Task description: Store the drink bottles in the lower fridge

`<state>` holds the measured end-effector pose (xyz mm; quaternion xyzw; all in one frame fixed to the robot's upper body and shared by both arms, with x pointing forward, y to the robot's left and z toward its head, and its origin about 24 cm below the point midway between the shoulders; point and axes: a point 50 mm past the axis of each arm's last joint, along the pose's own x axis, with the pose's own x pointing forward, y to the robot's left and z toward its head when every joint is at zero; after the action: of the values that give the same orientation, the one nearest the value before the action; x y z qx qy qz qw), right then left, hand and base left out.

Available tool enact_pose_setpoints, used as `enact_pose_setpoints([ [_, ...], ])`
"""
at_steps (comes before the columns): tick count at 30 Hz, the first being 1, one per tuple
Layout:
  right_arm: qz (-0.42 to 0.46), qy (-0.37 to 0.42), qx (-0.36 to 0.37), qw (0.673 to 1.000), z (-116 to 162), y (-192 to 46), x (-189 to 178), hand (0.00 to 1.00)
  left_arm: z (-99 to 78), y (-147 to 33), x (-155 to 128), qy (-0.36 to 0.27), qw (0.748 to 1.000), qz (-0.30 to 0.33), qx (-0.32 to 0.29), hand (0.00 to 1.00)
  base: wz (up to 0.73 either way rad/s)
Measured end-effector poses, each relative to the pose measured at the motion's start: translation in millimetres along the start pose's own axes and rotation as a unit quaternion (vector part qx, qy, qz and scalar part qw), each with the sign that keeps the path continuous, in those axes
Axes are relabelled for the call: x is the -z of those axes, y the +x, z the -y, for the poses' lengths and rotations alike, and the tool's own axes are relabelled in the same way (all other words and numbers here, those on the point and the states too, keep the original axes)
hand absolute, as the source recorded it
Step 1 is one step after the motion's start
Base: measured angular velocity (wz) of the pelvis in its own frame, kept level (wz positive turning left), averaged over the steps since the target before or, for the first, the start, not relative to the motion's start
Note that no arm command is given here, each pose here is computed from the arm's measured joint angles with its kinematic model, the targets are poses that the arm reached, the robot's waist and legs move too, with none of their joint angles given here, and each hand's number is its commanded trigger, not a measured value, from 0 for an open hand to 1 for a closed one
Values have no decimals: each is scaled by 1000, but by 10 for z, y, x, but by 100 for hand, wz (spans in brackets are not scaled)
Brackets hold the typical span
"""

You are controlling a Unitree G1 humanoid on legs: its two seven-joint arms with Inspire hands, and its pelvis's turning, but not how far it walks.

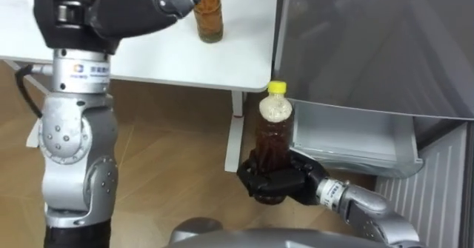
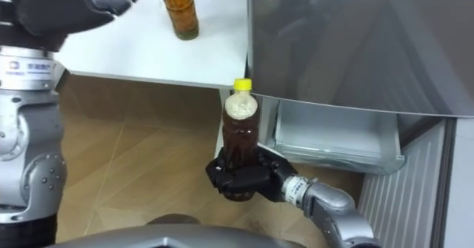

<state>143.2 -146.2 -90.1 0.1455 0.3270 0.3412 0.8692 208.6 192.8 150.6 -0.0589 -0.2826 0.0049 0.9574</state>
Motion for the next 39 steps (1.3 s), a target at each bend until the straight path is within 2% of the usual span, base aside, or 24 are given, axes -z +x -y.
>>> enact_pose_setpoints([
  [6,-15,2,7,1000,-14,-47,98,100,-245,-27,-76,37,994,20,-102,0,-5],
  [9,-16,-1,11,1000,-9,-59,102,100,-442,-93,-47,62,983,13,-170,0,-4],
  [11,-17,-2,17,1000,3,-65,99,100,-595,-227,125,77,969,-30,-231,0,0],
  [15,-14,-4,21,1000,-1,-55,72,100,-806,-502,506,97,935,-135,-312,0,0],
  [18,-22,2,26,999,-7,-43,85,100,-928,-815,804,113,901,-226,-352,0,-7],
  [20,-22,10,29,999,-37,-12,101,100,-987,-1096,954,110,871,-293,-379,0,-7],
  [21,-24,13,29,999,-42,-5,106,100,-993,-1154,992,111,864,-307,-384,0,0],
  [23,-28,10,32,999,-59,22,108,100,-1001,-1401,1164,124,833,-367,-394,0,0],
  [26,-27,3,34,999,-70,68,72,100,-965,-1665,1310,113,802,-427,-402,0,0],
  [33,-37,0,29,999,-92,137,47,100,-864,-1996,1483,87,757,-504,-407,0,0],
  [36,-43,9,27,999,-119,155,67,100,-837,-2159,1534,63,728,-533,-426,0,0],
  [39,-52,24,30,998,-116,152,92,100,-836,-2357,1567,23,688,-561,-460,0,-5],
])
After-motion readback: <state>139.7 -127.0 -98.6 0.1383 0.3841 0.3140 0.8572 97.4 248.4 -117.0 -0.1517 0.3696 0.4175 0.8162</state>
